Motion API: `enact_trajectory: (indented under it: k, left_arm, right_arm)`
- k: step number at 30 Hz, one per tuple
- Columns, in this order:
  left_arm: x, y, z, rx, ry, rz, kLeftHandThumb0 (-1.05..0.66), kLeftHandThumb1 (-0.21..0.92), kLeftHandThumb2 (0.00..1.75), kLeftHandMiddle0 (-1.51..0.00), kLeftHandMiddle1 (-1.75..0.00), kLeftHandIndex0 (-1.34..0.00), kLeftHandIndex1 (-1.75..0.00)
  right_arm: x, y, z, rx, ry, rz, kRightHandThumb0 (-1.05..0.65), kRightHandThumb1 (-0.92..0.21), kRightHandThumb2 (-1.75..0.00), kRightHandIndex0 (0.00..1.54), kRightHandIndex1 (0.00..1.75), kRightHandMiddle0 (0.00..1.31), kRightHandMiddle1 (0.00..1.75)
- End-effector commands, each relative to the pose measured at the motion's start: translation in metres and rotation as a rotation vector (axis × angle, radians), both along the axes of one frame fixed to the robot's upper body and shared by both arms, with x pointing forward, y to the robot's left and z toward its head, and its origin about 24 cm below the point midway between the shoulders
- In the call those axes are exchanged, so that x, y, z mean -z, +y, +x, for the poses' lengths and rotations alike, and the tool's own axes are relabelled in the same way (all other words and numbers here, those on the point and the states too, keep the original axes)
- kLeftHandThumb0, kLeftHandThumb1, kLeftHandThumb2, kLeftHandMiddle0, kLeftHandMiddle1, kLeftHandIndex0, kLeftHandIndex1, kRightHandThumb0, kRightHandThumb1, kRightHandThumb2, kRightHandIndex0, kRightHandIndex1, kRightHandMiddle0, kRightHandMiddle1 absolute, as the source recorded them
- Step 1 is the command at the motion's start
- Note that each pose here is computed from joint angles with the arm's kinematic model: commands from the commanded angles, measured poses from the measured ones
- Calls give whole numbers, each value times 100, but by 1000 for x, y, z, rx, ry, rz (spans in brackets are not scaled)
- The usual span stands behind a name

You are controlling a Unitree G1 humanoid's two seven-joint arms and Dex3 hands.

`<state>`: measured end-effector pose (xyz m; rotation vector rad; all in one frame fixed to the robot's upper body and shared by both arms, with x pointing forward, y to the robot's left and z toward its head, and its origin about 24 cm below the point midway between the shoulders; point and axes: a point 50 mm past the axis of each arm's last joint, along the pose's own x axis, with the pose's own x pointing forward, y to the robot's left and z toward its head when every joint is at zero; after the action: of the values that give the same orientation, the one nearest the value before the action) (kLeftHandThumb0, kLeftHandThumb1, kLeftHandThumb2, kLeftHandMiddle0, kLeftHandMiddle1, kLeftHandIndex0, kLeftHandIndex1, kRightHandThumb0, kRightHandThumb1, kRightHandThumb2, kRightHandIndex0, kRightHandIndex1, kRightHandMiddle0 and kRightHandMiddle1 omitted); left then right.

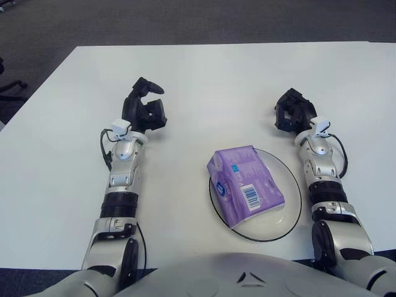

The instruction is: Put the tissue paper into the plate.

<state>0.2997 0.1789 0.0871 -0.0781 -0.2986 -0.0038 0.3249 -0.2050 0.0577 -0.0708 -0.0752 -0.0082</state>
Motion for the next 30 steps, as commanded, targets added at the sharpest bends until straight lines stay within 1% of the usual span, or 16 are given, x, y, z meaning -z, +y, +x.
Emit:
enact_trajectory:
  k: [1, 15, 30]
  left_arm:
    - [73, -13, -33, -1, 256, -113, -45, 39, 122, -124, -175, -55, -175]
    - [81, -13, -37, -6, 290, -179, -46, 39, 123, -127, -175, -56, -175]
    - [84, -13, -38, -22, 337, -201, -48, 33, 130, -134, -175, -61, -175]
  right_arm:
    - [58, -1, -32, 31, 207, 59, -43, -47, -113, 127, 175, 49, 175]
    - [57, -2, -32, 27, 203, 52, -43, -48, -112, 127, 175, 49, 175]
    - [58, -3, -32, 35, 201, 61, -43, -47, -112, 128, 175, 49, 175]
